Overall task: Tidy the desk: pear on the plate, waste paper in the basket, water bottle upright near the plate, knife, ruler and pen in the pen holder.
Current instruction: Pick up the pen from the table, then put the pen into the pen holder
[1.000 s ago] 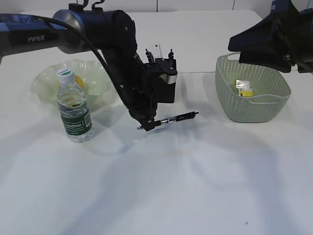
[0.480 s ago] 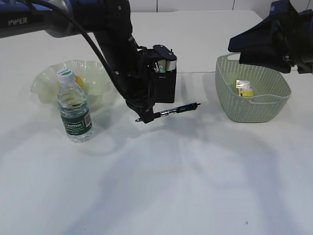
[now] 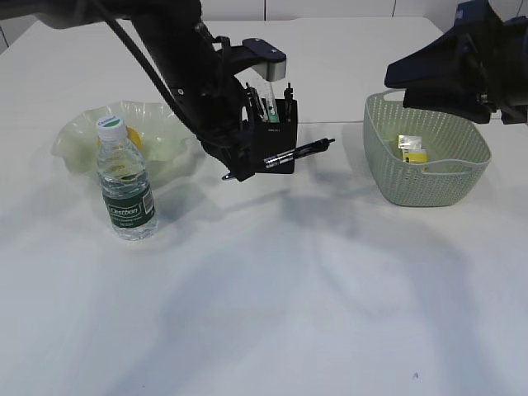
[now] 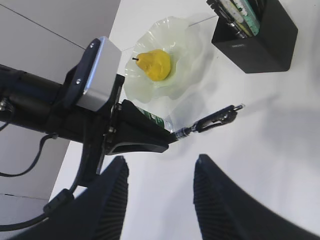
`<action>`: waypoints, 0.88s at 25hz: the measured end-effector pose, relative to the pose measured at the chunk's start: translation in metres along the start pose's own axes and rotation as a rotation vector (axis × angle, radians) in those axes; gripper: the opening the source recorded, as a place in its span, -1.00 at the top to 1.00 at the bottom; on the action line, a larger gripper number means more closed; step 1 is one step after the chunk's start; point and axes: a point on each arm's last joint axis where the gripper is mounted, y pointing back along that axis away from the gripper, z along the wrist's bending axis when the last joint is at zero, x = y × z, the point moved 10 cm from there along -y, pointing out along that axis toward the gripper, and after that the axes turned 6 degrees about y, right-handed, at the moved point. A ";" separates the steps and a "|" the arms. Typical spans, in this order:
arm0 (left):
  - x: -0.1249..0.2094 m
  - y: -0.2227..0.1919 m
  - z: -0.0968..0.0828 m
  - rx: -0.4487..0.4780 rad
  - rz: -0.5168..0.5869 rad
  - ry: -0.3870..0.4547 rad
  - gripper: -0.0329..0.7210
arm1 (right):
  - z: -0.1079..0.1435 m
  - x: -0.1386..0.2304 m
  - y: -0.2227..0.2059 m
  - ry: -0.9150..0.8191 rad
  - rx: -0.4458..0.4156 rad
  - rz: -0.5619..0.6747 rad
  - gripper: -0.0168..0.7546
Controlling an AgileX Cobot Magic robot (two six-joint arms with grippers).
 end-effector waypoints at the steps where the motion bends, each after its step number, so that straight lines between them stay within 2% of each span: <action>1: 0.001 0.004 0.001 0.004 -0.008 0.010 0.77 | 0.000 0.000 0.000 0.000 0.000 0.000 0.11; 7: 0.009 0.028 0.006 -0.003 -0.035 0.074 0.77 | 0.000 0.000 0.000 0.000 0.000 0.000 0.11; 17: -0.002 0.074 -0.010 -0.019 -0.129 0.080 0.77 | 0.000 0.000 0.000 0.000 0.000 0.000 0.11; 22: 0.010 0.083 -0.021 -0.009 -0.121 0.088 0.77 | 0.000 0.000 0.000 0.000 0.000 0.000 0.11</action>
